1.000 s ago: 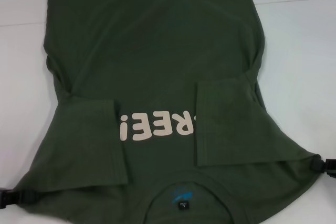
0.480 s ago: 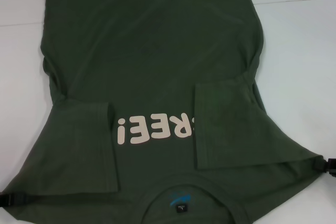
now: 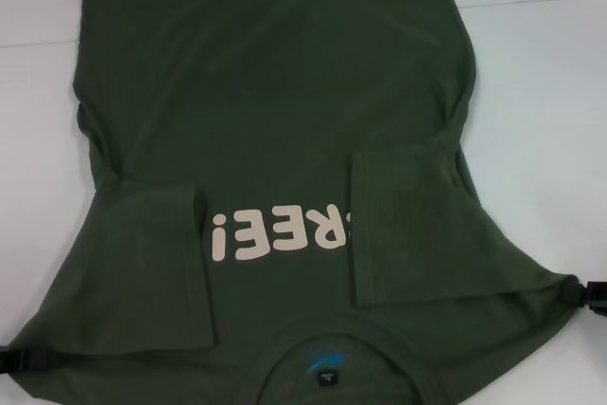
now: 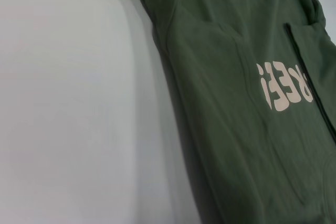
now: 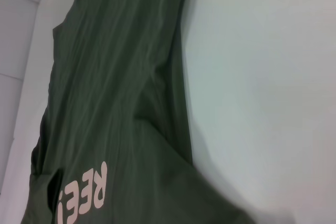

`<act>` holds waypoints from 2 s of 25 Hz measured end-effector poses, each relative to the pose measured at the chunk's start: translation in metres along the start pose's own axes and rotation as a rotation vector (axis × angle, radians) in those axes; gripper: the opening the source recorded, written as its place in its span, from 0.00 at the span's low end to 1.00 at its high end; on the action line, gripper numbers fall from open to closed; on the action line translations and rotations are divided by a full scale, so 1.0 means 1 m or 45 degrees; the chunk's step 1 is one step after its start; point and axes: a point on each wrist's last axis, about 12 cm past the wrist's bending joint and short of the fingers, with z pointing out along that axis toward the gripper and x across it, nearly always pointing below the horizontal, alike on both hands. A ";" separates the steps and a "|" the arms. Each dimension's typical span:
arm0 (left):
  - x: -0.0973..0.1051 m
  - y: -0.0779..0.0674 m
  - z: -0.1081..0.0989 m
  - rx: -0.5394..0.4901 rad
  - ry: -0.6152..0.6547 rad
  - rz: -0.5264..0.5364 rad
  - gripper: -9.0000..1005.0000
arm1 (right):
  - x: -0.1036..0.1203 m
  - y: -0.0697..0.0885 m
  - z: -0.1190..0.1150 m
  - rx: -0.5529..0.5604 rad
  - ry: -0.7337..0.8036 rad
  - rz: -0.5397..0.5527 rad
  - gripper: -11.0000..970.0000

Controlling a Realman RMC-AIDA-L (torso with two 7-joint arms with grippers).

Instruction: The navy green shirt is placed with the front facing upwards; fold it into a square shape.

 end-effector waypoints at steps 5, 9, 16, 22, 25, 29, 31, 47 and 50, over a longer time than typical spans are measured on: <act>0.000 0.001 -0.002 -0.003 -0.004 -0.001 0.01 | -0.003 0.002 0.002 -0.010 0.009 -0.013 0.05; 0.000 0.001 -0.002 -0.004 -0.001 0.001 0.01 | -0.004 0.005 0.004 -0.022 0.036 -0.024 0.05; 0.001 0.001 -0.004 -0.001 0.000 0.001 0.01 | -0.006 0.007 0.003 -0.038 0.044 -0.030 0.05; 0.001 0.000 -0.003 0.006 0.003 0.001 0.01 | -0.006 0.008 0.001 -0.041 0.061 -0.037 0.05; 0.001 -0.001 -0.002 0.014 -0.002 -0.002 0.01 | -0.006 0.008 0.000 -0.048 0.073 -0.039 0.05; 0.002 -0.002 -0.001 0.028 -0.006 -0.007 0.01 | -0.005 0.009 -0.001 -0.062 0.079 -0.044 0.05; 0.002 -0.002 -0.001 0.034 -0.003 -0.009 0.01 | -0.004 0.010 -0.001 -0.067 0.085 -0.047 0.05; -0.005 -0.008 -0.001 0.075 0.008 0.016 0.01 | -0.011 0.021 0.007 -0.124 0.142 -0.107 0.05; -0.009 -0.009 -0.004 0.074 -0.001 0.027 0.01 | -0.016 0.024 0.011 -0.135 0.140 -0.116 0.05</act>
